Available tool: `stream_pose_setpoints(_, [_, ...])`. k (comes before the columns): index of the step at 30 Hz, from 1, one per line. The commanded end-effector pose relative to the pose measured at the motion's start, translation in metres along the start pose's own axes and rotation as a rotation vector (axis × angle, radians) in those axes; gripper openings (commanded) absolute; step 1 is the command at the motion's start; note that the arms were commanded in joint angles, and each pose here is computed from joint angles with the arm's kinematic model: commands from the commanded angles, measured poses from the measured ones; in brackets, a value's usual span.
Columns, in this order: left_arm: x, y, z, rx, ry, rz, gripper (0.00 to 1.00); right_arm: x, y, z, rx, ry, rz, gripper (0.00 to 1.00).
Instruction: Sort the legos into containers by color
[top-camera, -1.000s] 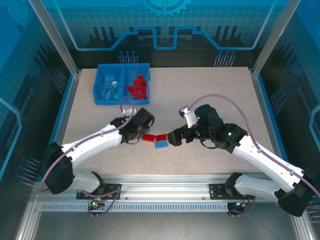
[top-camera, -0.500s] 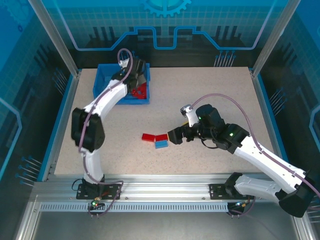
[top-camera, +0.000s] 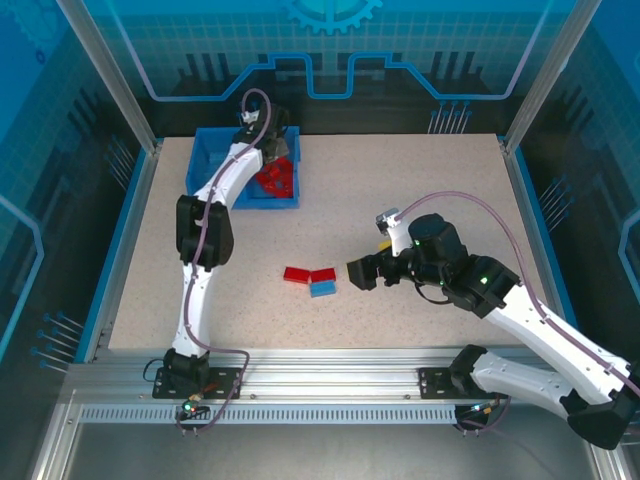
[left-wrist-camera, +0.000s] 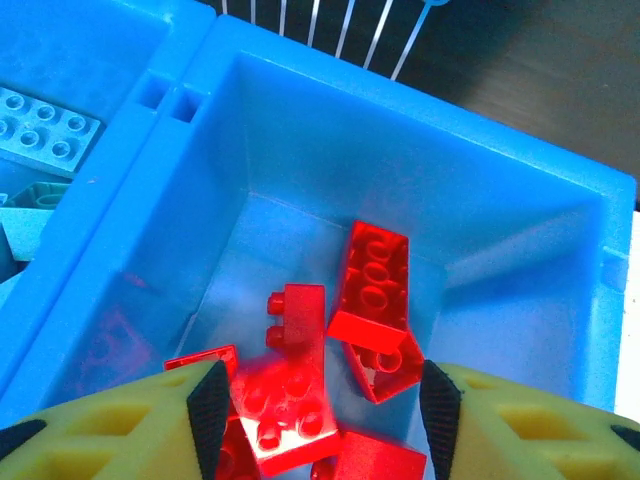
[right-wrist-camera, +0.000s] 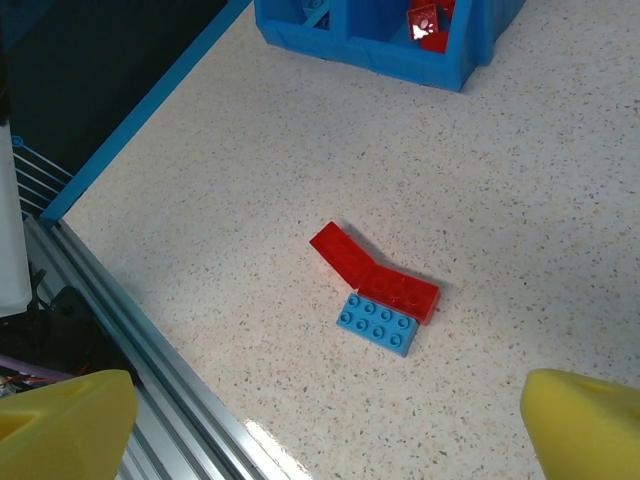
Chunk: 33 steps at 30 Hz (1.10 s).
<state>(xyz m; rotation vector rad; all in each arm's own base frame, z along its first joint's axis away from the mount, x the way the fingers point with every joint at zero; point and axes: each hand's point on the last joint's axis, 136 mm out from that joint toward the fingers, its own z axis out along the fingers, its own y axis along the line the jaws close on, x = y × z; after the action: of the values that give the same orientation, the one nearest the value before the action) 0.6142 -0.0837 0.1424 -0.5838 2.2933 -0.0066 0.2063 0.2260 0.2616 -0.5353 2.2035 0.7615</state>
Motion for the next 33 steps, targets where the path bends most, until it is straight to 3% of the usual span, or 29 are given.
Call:
stream_pose_setpoints(1, [-0.026, -0.001, -0.059, 0.065, -0.042, -0.072, 0.57, -0.003, 0.004, -0.003, 0.0, -0.007, 0.0, 1.0])
stream_pose_setpoints(4, [-0.015, 0.004, -0.101, 0.118, -0.031, -0.125, 0.56, -0.004, 0.003, 0.001, 0.001, -0.006, 0.003, 1.0])
stream_pose_setpoints(7, [0.018, 0.01, -0.148, 0.167, -0.008, -0.14, 0.57, -0.004, 0.002, 0.005, 0.005, -0.008, 0.005, 1.0])
stream_pose_setpoints(12, [0.111, 0.011, -0.222, 0.247, 0.075, -0.074, 0.58, -0.008, -0.008, 0.006, 0.058, -0.023, -0.008, 1.0])
stream_pose_setpoints(17, [0.216, 0.013, -0.26, 0.261, 0.206, -0.002, 0.58, -0.013, -0.023, -0.002, 0.129, -0.062, -0.013, 1.0])
stream_pose_setpoints(20, [0.268, 0.014, -0.267, 0.242, 0.286, 0.021, 0.62, -0.013, -0.03, -0.009, 0.147, -0.084, 0.002, 1.0])
stream_pose_setpoints(25, [0.331, 0.016, -0.251, 0.176, 0.384, 0.037, 0.8, -0.005, -0.037, -0.014, 0.153, -0.093, 0.037, 1.0])
stream_pose_setpoints(33, [0.362, -0.004, -0.215, 0.116, 0.421, 0.149, 0.95, 0.001, -0.04, -0.021, 0.164, -0.093, 0.04, 1.0])
